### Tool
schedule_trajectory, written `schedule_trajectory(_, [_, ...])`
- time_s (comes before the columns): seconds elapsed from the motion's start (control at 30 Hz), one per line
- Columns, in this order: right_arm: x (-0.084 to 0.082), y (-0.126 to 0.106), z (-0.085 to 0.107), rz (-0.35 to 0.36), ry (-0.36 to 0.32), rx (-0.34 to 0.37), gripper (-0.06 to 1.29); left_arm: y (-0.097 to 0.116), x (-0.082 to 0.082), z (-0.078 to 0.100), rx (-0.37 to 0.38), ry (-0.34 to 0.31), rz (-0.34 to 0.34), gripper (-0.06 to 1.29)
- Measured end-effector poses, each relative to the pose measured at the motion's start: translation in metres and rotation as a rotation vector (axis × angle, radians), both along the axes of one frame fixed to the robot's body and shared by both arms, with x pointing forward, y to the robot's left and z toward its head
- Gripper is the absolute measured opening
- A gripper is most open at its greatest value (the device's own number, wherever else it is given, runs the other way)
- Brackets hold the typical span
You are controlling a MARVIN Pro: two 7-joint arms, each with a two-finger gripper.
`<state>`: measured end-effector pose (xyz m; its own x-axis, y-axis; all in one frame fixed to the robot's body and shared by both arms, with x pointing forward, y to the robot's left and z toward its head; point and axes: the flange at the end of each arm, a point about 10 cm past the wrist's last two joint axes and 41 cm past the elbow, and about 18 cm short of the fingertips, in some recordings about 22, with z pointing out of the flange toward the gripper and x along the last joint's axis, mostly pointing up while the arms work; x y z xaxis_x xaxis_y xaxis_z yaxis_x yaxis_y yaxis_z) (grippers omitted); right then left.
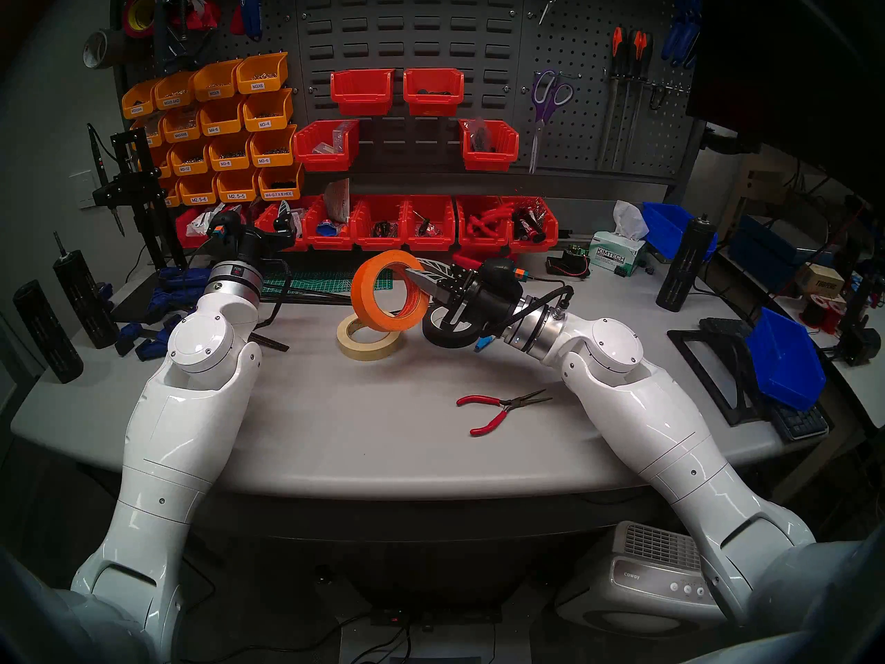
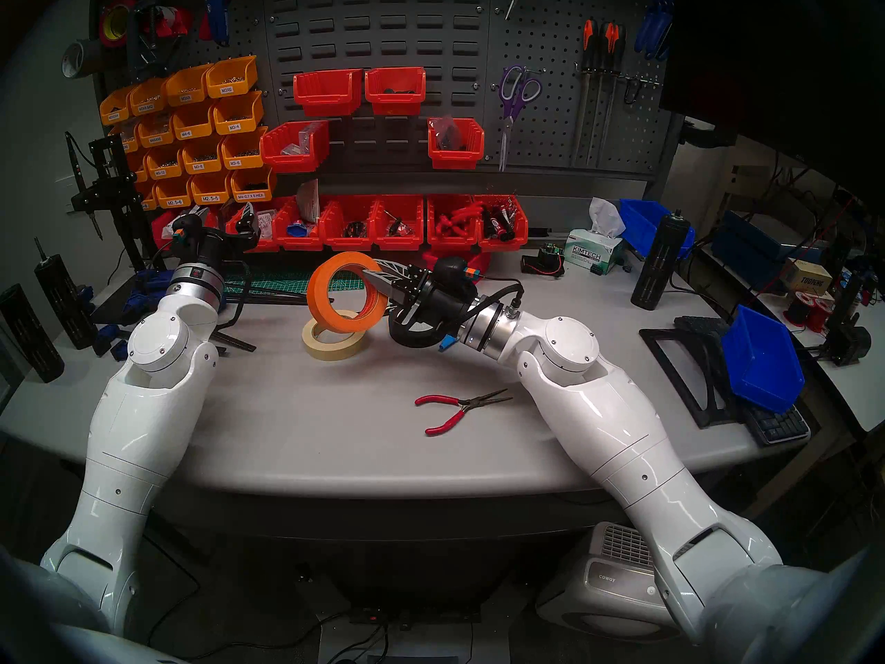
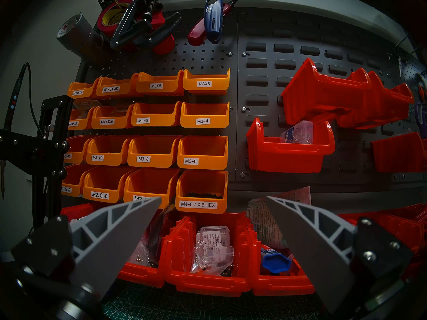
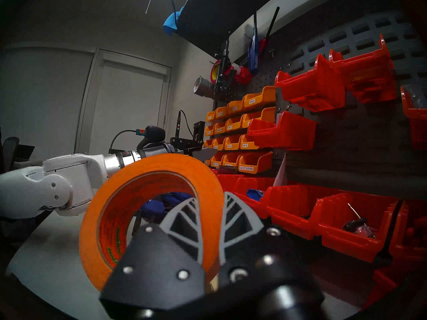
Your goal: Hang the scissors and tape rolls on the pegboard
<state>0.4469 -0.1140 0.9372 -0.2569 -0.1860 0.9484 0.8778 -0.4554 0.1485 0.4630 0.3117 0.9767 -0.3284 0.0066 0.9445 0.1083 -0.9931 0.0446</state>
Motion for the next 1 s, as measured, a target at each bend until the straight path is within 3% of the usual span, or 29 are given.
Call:
schedule_trajectory(0.53, [0.009,0.001,0.005,-0.099,-0.157,0.055,0.02,0.000,0.000,0.000,0.000,0.000,0.000,1.23])
schedule_trajectory(1.0, [0.021,0.004,0.021,-0.181,-0.266,0.136,0.02,0.000,0.000,0.000,0.000,0.000,0.000,1.24])
